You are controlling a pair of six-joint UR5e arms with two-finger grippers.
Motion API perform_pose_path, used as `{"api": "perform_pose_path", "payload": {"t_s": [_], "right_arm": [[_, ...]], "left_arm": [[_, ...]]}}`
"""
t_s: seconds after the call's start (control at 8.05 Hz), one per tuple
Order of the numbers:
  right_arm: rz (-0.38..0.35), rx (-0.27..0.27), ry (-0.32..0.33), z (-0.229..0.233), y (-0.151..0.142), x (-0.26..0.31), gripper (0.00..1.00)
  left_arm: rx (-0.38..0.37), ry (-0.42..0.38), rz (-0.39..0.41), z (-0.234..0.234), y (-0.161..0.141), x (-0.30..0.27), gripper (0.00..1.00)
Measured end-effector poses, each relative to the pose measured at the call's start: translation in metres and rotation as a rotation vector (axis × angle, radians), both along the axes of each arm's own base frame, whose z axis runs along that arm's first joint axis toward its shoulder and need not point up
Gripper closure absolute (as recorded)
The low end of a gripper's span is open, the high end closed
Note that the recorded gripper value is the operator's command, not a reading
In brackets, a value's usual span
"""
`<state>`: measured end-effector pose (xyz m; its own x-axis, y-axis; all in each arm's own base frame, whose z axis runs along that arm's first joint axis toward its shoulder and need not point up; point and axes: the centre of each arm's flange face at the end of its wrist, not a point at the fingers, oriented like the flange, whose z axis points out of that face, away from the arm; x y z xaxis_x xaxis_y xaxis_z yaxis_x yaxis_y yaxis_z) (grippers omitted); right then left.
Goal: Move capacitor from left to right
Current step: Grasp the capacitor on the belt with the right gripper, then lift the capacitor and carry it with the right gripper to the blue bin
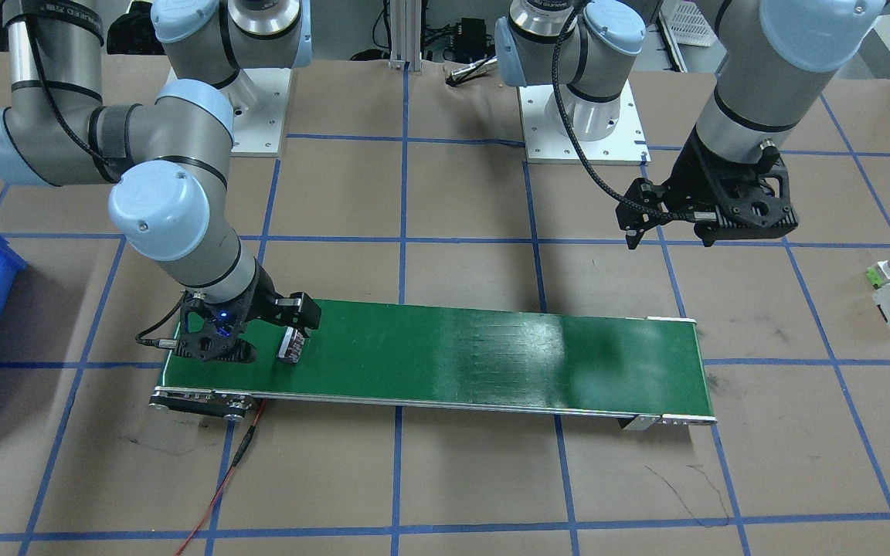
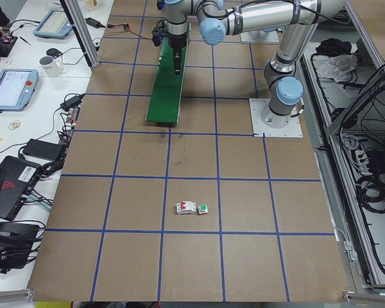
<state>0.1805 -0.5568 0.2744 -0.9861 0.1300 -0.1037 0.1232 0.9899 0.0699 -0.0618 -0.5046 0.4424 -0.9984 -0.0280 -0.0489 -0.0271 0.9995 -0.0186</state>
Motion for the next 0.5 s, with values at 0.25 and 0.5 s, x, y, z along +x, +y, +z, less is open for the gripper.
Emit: {"api": "perform_pose_path", "payload": {"t_s": [0.25,0.5], "right_arm": [[0.014,-0.010,0.034,-0.015,-0.007,-0.003,0.62],[0.042,-0.010,0.084,-0.022,-0.010,-0.008,0.87]], "left_arm": [[-0.001,0.000,0.000,0.000,0.000,0.000,0.00],[-0.001,0.000,-0.001,0.000,0.000,0.000,0.00]]}}
